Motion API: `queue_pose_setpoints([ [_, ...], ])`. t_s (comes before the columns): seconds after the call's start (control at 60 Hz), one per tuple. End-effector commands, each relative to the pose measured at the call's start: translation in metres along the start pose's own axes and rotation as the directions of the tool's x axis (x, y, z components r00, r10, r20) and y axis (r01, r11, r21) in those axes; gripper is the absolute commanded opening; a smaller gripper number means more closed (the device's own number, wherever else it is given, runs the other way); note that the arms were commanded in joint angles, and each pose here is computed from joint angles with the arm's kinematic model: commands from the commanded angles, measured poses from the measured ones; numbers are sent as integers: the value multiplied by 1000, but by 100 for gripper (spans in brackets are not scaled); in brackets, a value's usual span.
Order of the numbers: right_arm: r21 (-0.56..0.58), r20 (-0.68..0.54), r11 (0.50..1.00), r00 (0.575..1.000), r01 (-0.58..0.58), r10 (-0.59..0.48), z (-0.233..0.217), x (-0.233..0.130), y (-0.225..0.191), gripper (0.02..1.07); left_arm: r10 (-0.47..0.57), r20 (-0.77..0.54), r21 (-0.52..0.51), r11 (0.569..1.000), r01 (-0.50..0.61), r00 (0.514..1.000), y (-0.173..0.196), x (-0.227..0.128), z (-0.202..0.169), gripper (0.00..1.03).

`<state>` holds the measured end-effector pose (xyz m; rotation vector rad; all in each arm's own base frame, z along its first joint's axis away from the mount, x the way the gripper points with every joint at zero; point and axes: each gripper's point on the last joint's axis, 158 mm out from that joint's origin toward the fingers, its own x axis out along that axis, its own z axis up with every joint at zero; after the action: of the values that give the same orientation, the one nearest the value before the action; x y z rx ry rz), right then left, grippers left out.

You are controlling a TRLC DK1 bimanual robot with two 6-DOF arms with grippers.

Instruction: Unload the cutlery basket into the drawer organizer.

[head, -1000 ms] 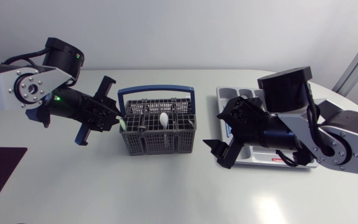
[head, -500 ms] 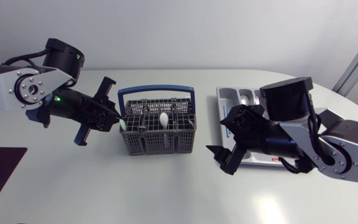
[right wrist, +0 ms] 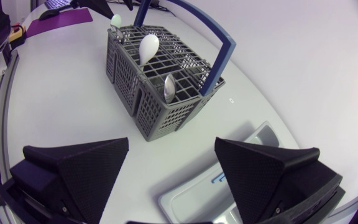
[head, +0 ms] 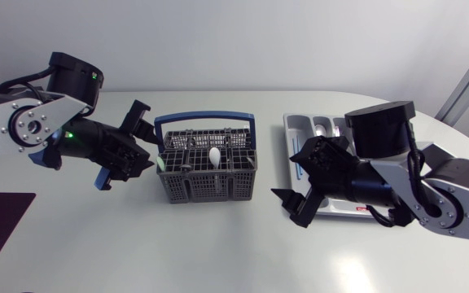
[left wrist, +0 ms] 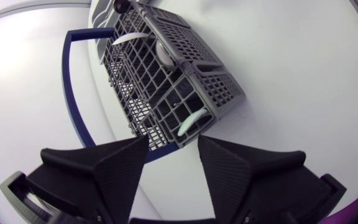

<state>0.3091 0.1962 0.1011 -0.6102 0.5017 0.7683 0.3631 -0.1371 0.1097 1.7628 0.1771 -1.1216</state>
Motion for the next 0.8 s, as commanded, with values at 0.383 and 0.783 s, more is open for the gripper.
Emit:
queue_pose_setpoints([
  [0.383, 33, -30, 999, 999, -16, 17, -18, 9, 5, 102, 7, 55, 127, 992, -14, 998, -2, 1, 29, 25],
  [0.783, 47, -25, 999, 1000, -4, 5, -23, 11, -2, 102, -62, 19, 134, 989, 59, 998, -3, -3, 9, 20],
])
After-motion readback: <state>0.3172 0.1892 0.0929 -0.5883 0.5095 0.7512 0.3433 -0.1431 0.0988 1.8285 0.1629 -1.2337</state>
